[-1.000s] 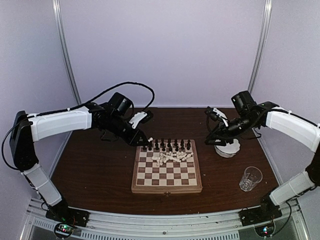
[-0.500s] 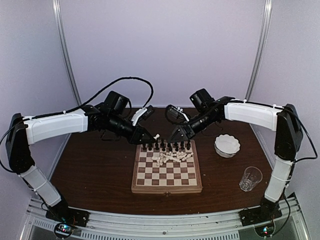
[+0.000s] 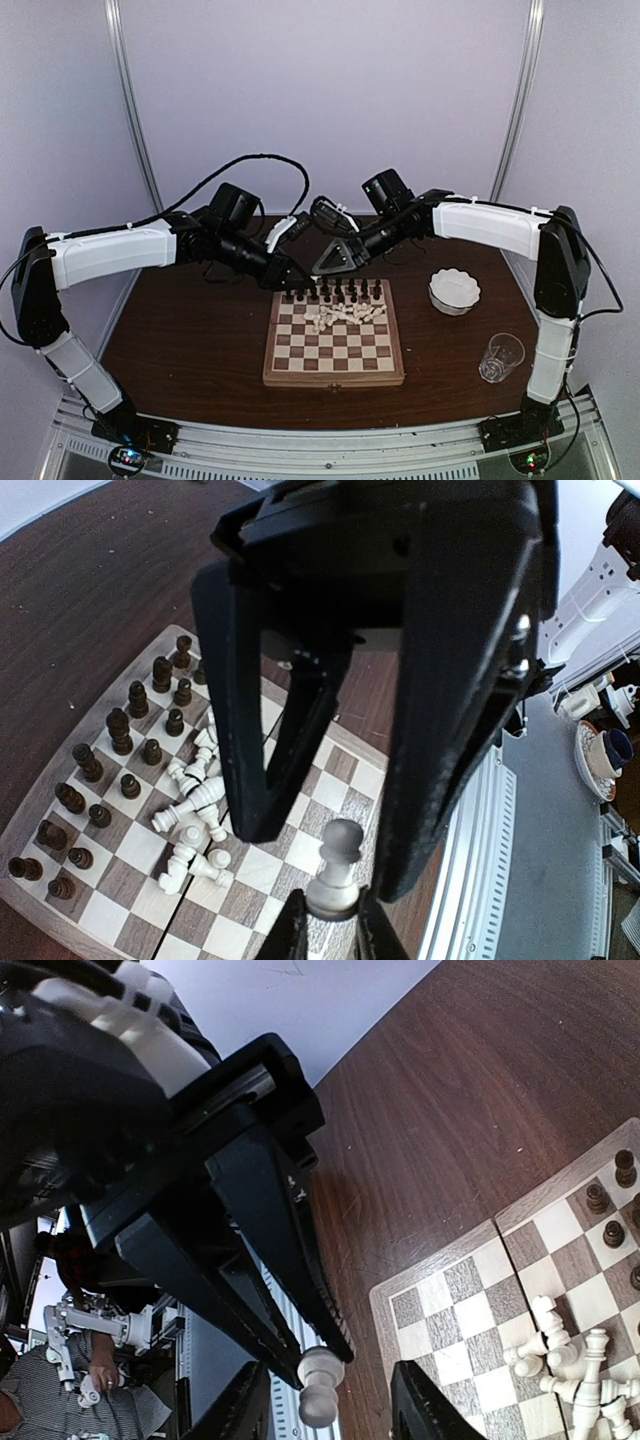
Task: Set up the chess pieces on the board
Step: Pass from the left arm to the right
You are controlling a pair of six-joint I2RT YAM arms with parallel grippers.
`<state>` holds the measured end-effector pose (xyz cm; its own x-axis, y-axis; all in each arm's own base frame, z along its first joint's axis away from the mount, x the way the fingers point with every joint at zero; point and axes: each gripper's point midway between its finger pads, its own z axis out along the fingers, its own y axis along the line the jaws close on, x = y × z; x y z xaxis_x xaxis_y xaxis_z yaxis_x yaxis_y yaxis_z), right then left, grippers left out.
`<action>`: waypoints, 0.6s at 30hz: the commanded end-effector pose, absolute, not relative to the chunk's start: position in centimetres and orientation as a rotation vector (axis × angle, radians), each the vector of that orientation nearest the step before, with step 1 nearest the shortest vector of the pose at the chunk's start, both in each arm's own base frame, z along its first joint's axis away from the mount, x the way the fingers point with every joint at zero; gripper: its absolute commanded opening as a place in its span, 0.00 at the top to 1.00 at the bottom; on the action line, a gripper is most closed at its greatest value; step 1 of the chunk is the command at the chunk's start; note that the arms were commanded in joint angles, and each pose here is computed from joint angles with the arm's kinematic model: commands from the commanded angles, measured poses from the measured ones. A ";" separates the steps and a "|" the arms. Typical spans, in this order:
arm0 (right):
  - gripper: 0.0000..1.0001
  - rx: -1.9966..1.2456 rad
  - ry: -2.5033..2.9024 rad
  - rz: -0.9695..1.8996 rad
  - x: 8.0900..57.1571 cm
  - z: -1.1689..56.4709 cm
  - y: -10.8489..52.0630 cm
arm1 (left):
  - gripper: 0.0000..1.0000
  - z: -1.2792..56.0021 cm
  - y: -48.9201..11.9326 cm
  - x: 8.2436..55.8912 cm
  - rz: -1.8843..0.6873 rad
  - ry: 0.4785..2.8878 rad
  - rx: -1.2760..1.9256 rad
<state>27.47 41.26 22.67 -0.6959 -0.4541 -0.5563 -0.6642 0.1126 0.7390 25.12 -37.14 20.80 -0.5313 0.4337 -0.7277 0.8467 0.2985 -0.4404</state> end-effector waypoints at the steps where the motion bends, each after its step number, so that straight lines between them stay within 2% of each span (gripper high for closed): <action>1: 0.58 -1.149 2.139 1.690 26.9 23.5 42.4 | 0.85 22.4 -37.5 24.7 -1.171 2.021 1.152; 4: 0.61 -1.154 2.136 1.699 26.7 23.6 42.5 | 0.85 22.2 -37.4 24.8 -1.165 2.027 1.150; 10: 0.73 -1.145 2.141 1.719 26.4 23.4 42.3 | 0.85 22.0 -37.4 24.9 -1.156 2.038 1.148; 18: 0.71 -1.140 2.138 1.712 26.0 23.7 41.9 | 0.85 21.8 -37.2 25.2 -1.129 2.047 1.141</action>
